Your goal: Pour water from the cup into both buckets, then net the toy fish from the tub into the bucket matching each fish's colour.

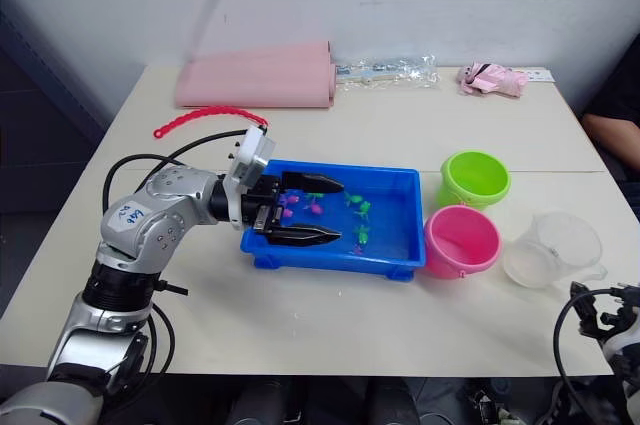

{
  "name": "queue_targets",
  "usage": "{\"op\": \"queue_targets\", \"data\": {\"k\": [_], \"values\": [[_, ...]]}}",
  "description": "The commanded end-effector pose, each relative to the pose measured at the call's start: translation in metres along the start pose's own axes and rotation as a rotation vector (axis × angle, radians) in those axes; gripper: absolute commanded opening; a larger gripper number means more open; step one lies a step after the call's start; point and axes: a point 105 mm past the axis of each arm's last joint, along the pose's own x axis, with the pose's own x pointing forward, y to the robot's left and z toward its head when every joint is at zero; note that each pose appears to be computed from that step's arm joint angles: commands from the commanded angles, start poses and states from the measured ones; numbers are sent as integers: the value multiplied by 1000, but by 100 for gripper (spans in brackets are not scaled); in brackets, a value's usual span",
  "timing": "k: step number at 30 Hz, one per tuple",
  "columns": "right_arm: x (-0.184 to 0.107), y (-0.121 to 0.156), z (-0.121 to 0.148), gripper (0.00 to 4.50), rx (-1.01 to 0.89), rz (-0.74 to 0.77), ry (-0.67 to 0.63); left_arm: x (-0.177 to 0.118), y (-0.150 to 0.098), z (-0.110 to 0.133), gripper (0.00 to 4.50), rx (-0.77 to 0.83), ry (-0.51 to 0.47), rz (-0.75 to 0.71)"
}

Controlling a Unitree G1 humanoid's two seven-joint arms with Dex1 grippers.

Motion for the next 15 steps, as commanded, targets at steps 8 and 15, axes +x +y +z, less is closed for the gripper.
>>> {"op": "queue_targets", "data": {"k": [8, 15], "values": [[15, -16, 7, 377, 0, -115, -60, 1, -2, 11, 450, 47, -23, -5], [23, -22, 6, 377, 31, -141, -71, 1, -3, 10, 450, 51, -23, 0]]}}
